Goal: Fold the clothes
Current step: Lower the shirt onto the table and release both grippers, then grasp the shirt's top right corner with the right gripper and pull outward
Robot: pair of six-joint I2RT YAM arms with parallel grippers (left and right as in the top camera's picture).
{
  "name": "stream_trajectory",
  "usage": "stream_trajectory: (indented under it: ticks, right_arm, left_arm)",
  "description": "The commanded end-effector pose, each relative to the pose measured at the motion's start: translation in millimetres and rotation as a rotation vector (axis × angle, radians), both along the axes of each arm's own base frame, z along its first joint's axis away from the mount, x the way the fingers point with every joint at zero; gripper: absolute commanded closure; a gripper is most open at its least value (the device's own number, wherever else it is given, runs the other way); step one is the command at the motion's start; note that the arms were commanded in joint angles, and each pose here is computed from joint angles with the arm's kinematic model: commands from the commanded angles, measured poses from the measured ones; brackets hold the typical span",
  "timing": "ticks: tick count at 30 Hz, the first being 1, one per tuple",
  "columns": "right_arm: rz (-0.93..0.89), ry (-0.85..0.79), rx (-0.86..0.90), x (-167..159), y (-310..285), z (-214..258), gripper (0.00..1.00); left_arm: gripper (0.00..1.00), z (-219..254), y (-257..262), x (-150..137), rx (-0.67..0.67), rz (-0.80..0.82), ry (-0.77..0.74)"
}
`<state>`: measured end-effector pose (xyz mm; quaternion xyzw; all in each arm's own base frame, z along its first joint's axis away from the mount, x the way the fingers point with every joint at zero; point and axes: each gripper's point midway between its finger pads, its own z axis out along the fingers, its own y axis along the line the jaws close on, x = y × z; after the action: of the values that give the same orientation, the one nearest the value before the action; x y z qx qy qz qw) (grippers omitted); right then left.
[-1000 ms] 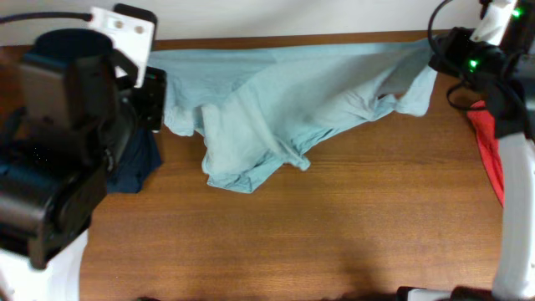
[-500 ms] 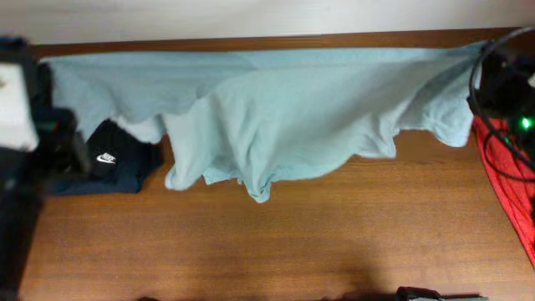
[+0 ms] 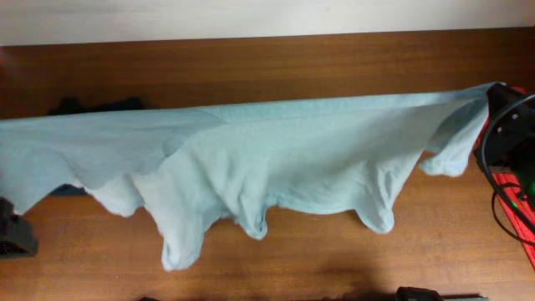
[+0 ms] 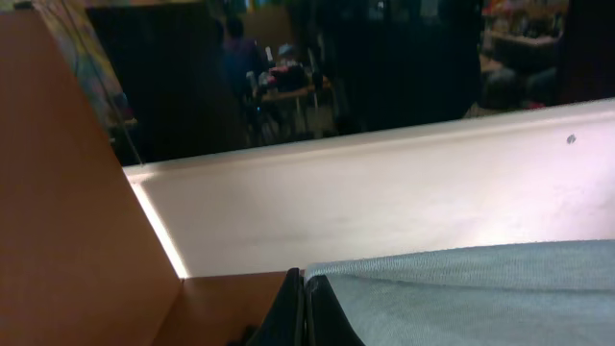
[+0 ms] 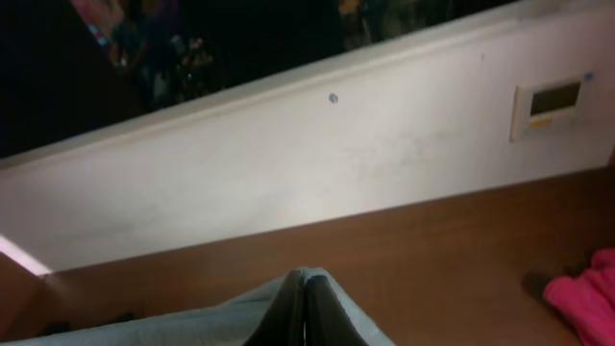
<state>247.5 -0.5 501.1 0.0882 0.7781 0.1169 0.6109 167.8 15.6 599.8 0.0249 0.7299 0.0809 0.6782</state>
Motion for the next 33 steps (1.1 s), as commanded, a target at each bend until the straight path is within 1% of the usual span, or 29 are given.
stream_trajectory:
  ticks: [1,5,6,7,8,10,12,13,15,16,17,18,19,20,21,23,26,27,28,29,30,31,33]
  right_arm:
    - [-0.170,0.084,-0.042,19,-36,-20,0.96]
    - [-0.161,0.171,-0.027,40,-38,-42,0.96]
    - [-0.150,0.205,-0.016,48,-38,-51,0.96]
    - [-0.119,0.256,0.000,64,-35,-65,0.96]
    - [-0.109,0.276,0.007,71,-35,-71,0.96]
    - [-0.091,0.359,0.024,101,-37,-99,0.96]
    - [-0.089,0.415,0.032,124,-42,-121,0.96]
    - [-0.088,0.457,0.038,144,-45,-141,0.96]
    - [-0.087,0.498,0.044,175,-51,-168,0.96]
    - [-0.087,0.504,0.045,198,-55,-184,0.91]
    - [-0.087,0.502,0.044,216,-59,-197,0.81]
    - [-0.081,0.494,0.046,229,-60,-205,0.57]
    - [-0.054,0.481,0.037,245,-60,-214,0.41]
    - [-0.037,0.477,0.044,249,-60,-217,0.33]
    - [-0.020,0.479,0.055,250,-58,-219,0.31]
    - [0.026,0.491,0.090,246,-51,-220,0.26]
    - [0.040,0.547,0.108,227,-44,-221,0.26]
    - [0.043,0.571,0.113,222,-42,-224,0.26]
    - [0.045,0.583,0.115,219,-41,-226,0.26]
    - [0.056,0.625,0.122,212,-35,-233,0.26]
    - [0.066,0.652,0.125,209,-30,-238,0.28]
    - [0.132,0.695,0.111,205,-12,-249,0.35]
    - [0.216,0.720,0.084,206,14,-264,0.42]
  left_arm:
    - [1.00,-14,20,29,0.047,0.186,0.081]
    - [0.99,-42,3,81,0.103,0.185,0.208]
    - [1.00,-50,-2,96,0.117,0.187,0.242]
    - [1.00,-66,-6,121,0.141,0.197,0.301]
    - [1.00,-72,-8,132,0.150,0.203,0.326]
    - [0.99,-99,-12,171,0.173,0.221,0.409]
    - [1.00,-127,-14,206,0.178,0.214,0.486]
    - [0.99,-145,-16,229,0.174,0.203,0.528]
    - [0.99,-183,-17,275,0.171,0.184,0.595]
    - [0.94,-205,-14,303,0.167,0.191,0.618]
    - [0.75,-220,-12,323,0.168,0.201,0.623]
    - [0.31,-235,-8,341,0.182,0.210,0.632]
    - [0.16,-248,-2,354,0.188,0.231,0.645]
    - [0.06,-260,6,360,0.190,0.249,0.666]
    - [0.02,-265,9,361,0.190,0.254,0.681]
    - [0.01,-275,18,353,0.188,0.266,0.734]
    - [0.01,-275,22,331,0.193,0.258,0.799]
    - [0.01,-274,18,328,0.183,0.239,0.803]
    - [0.01,-274,15,326,0.174,0.220,0.805]
    - [0.01,-276,5,323,0.148,0.163,0.820]
    - [0.01,-278,0,320,0.134,0.132,0.835]
    - [0.01,-282,-6,314,0.120,0.099,0.862]
    - [0.01,-285,-8,311,0.113,0.083,0.880]
